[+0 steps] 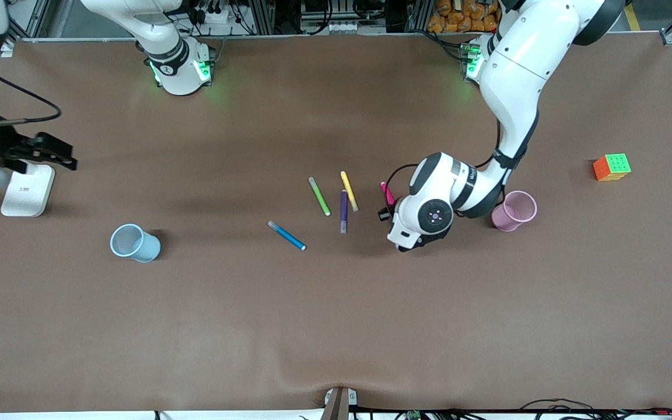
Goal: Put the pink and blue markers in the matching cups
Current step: 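Lift the pink marker with the left gripper while the right gripper reaches markers, then hold the pink marker over the pink cup while the right gripper grasps blue marker, then drop the pink marker into the pink cup while the right gripper lifts blue marker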
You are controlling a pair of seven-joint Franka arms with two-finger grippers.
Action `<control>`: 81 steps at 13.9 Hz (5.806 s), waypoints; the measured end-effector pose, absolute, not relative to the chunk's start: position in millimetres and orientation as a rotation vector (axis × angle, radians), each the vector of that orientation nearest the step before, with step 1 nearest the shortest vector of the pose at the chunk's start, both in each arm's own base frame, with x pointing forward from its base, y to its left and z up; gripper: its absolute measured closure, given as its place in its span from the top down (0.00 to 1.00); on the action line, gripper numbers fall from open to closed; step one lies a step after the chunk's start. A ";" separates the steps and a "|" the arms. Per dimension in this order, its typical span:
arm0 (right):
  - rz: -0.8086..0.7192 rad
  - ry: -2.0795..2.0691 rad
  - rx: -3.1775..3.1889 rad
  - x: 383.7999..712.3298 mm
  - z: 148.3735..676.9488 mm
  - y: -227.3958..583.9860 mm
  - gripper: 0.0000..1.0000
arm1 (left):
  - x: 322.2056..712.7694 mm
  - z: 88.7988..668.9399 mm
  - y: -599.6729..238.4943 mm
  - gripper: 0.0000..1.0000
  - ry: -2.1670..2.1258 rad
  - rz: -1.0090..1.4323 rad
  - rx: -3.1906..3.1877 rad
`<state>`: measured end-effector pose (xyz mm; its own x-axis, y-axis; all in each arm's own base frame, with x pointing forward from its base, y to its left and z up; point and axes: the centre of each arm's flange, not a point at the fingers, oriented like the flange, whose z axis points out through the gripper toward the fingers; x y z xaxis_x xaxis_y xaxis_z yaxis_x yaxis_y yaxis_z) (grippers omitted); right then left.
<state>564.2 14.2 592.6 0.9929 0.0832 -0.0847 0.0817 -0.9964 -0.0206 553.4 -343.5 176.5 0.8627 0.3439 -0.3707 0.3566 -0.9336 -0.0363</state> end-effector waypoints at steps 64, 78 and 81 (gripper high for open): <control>0.065 -1.027 -3.003 562.5 189.9 380.1 0.18 | 499.9 296.5 -41.5 0.22 0.497 0.371 3.135; 0.579 -1.278 -3.064 592.8 285.1 282.8 0.18 | 549.9 397.7 -66.9 1.00 0.517 0.286 3.227; 0.731 -1.395 -3.063 595.8 302.1 249.7 0.18 | 557.4 431.2 -68.7 1.00 0.445 0.200 3.211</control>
